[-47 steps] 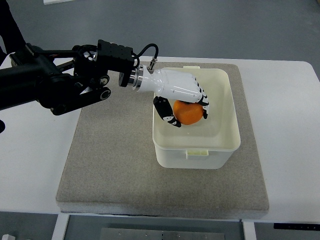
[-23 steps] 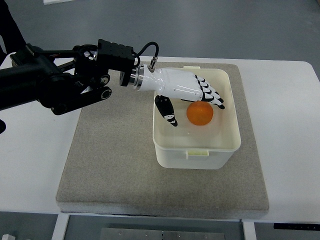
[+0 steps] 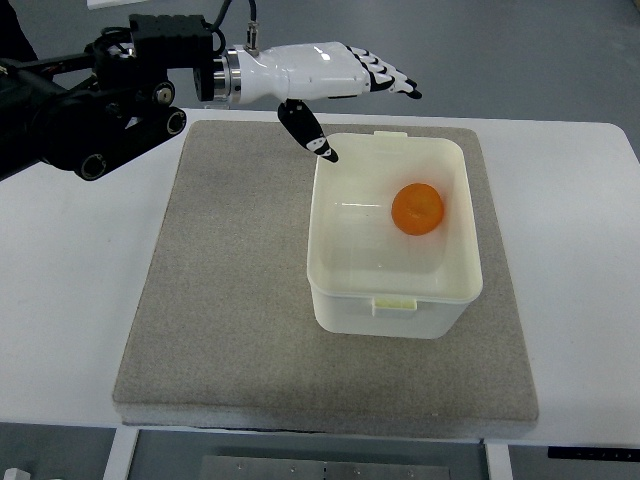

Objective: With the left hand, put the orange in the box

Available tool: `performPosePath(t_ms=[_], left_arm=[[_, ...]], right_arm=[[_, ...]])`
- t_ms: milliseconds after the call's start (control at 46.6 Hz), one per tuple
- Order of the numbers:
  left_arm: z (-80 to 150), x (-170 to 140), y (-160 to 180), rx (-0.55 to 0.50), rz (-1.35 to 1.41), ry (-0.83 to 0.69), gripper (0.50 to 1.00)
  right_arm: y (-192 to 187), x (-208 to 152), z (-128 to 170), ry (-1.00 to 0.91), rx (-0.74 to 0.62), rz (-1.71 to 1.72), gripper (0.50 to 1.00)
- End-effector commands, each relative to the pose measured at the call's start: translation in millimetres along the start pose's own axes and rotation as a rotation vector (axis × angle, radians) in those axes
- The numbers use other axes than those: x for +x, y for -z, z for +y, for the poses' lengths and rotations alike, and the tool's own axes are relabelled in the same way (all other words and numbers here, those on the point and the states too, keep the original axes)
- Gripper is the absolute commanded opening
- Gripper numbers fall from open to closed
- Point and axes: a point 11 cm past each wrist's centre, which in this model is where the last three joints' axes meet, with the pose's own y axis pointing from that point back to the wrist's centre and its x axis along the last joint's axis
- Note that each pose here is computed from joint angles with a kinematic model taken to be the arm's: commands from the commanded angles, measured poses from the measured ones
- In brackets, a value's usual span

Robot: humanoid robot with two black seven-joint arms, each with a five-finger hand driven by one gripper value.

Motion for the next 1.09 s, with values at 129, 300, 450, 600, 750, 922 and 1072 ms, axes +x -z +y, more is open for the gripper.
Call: performPosePath(t_ms=[129, 300, 450, 600, 750, 922, 1072], left_arm=[[26, 12, 36, 0.117, 0.093, -0.116, 0.964], [50, 2, 70, 0.242, 0.191, -0.236, 0.966], [70, -15, 93, 0.336, 0.298, -0.301, 0.966], [71, -33, 99, 0.368, 0.395, -0.341, 0.966], [71, -42, 103, 0.389, 0.415, -0.343, 0.964], [74, -49, 107, 0.410, 0.488, -0.392, 0.973], [84, -59, 113, 0.441, 0.590, -0.465, 0.992]], right_arm=[[0, 0, 0, 0.000, 0.000, -0.002, 0.932], [0, 0, 0, 0.000, 0.000, 0.001, 0.932], [0, 0, 0, 0.001, 0.000, -0.001, 0.932], [0, 0, 0, 0.000, 0.000, 0.001, 0.932], [0, 0, 0, 0.000, 0.000, 0.001, 0.932], [0, 0, 0, 0.000, 0.000, -0.001, 0.932], [0, -1, 0, 0.002, 0.000, 0.000, 0.932]])
